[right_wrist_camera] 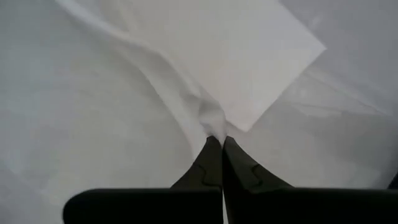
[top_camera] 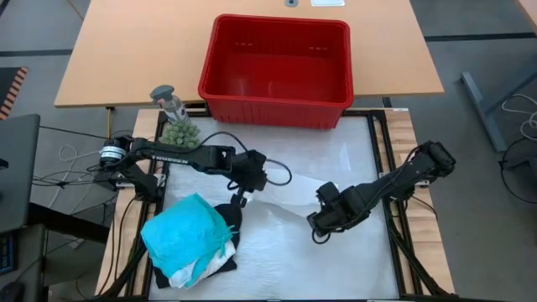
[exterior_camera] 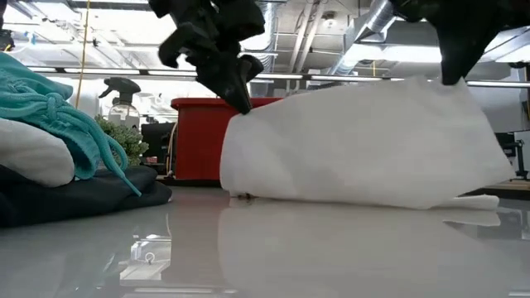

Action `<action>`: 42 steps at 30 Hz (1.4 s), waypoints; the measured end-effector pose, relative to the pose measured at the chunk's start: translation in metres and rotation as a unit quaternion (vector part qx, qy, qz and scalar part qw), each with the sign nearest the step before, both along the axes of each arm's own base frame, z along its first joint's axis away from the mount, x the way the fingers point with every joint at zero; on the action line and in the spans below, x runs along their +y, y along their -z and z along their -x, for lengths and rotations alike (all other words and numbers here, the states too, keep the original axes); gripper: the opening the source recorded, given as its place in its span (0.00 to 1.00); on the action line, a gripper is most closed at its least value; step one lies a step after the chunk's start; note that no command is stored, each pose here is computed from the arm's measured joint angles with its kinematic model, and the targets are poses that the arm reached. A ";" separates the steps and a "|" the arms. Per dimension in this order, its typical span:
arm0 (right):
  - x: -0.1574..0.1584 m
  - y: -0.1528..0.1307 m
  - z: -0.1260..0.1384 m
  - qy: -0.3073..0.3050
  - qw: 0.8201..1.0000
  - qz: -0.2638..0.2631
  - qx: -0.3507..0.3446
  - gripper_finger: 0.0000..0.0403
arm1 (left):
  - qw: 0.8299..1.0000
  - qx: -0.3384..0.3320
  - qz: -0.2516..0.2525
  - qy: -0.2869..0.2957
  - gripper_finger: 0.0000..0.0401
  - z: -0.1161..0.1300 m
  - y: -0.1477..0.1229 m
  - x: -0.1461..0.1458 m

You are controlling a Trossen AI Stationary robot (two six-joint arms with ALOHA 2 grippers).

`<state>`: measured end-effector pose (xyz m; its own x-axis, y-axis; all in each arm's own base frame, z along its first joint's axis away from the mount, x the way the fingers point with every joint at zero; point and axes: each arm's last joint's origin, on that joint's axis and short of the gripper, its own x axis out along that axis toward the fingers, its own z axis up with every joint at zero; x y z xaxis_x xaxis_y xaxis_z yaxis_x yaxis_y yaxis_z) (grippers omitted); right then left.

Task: Fold Laundry from Bin
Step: Fold the white shorts

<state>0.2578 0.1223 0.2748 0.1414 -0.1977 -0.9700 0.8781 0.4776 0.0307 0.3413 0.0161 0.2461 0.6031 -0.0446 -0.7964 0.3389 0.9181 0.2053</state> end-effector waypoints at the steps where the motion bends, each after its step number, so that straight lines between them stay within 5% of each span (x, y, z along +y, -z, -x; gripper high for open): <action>1: -0.003 0.001 -0.001 0.007 1.000 0.001 0.002 0.04 | 1.000 -0.003 0.004 -0.002 0.00 -0.001 0.000 0.004; 22: -0.047 0.008 0.006 0.095 0.989 0.033 0.112 0.04 | 0.999 -0.024 -0.010 -0.033 0.00 -0.022 0.028 0.041; 42: -0.111 0.059 0.011 0.132 0.974 0.027 0.180 0.04 | 0.995 -0.073 -0.037 -0.063 0.00 -0.031 0.034 0.077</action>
